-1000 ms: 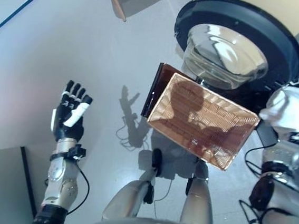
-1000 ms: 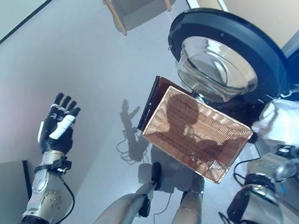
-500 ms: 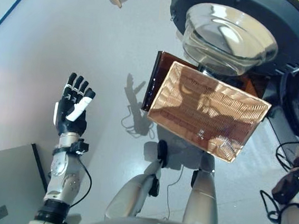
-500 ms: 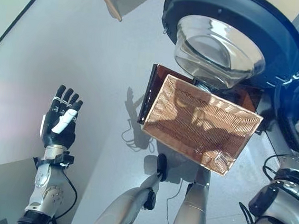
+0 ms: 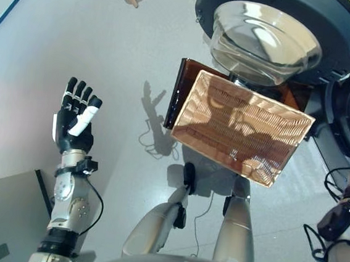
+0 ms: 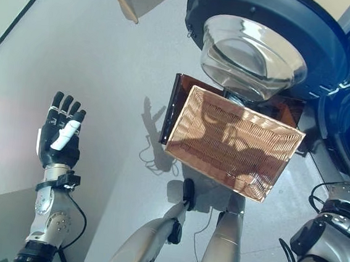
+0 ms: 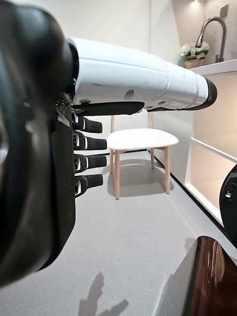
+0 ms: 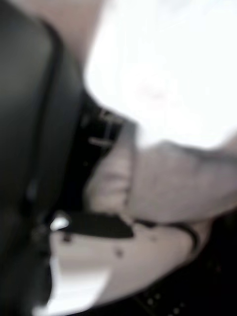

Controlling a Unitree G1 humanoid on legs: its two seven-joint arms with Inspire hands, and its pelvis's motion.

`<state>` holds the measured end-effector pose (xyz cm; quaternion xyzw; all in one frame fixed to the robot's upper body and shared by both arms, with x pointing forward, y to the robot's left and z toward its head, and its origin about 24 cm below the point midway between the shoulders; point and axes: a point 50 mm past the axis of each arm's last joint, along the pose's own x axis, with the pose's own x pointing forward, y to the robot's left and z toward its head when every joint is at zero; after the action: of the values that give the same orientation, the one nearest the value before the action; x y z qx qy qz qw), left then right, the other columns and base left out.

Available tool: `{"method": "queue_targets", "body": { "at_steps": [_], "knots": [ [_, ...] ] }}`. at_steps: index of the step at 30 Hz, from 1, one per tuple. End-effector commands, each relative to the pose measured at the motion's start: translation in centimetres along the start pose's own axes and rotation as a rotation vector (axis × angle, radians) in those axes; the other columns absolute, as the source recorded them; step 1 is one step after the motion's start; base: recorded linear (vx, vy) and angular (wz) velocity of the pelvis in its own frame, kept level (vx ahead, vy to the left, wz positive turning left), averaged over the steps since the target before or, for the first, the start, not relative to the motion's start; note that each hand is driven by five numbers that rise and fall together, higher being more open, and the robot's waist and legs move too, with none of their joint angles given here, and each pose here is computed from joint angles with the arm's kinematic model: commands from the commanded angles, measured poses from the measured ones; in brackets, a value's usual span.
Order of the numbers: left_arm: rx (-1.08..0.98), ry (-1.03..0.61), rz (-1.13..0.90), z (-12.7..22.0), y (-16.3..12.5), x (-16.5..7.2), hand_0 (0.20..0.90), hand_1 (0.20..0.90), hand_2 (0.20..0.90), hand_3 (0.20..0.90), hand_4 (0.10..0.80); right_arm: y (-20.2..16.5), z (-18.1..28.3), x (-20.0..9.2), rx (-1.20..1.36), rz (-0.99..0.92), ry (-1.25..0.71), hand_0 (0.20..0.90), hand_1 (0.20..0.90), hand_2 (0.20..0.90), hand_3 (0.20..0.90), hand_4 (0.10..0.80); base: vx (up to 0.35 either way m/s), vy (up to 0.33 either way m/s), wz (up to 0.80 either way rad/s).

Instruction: Pick up the clothes and place them into the washing machine

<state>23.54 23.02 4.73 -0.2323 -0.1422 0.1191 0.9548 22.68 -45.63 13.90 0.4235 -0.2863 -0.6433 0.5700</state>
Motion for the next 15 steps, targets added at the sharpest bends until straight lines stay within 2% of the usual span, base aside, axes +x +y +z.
{"method": "queue_targets", "body": {
  "at_steps": [1, 2, 3, 15],
  "knots": [
    [0.047, -0.214, 0.028, 3.9, 1.7, -0.2, 0.900, 0.900, 0.900, 0.900, 0.800, 6.6, 11.9, 1.4, 0.021, 0.279, -0.464, 0.200, 0.200, 0.200, 0.200, 0.300, -0.013, -0.035, -0.02],
    [0.046, -0.214, 0.023, 3.9, 1.6, -0.1, 0.900, 0.900, 0.900, 0.900, 0.800, 6.7, 11.9, 1.4, 0.016, 0.283, -0.461, 0.502, 0.502, 0.502, 0.502, 0.516, -0.013, -0.034, -0.01],
    [0.040, -0.214, 0.022, 3.9, 1.6, -0.1, 0.900, 0.900, 0.900, 0.900, 0.800, 6.8, 11.8, 1.4, 0.018, 0.285, -0.456, 0.900, 0.900, 0.900, 0.900, 0.800, -0.010, -0.037, 0.00],
    [0.042, -0.236, 0.073, 4.3, 2.4, -0.2, 0.900, 0.900, 0.900, 0.900, 0.800, 4.6, 9.3, 1.4, -0.075, 0.284, -0.409, 0.900, 0.900, 0.900, 0.900, 0.800, 0.003, -0.010, 0.01]
  ]
}}
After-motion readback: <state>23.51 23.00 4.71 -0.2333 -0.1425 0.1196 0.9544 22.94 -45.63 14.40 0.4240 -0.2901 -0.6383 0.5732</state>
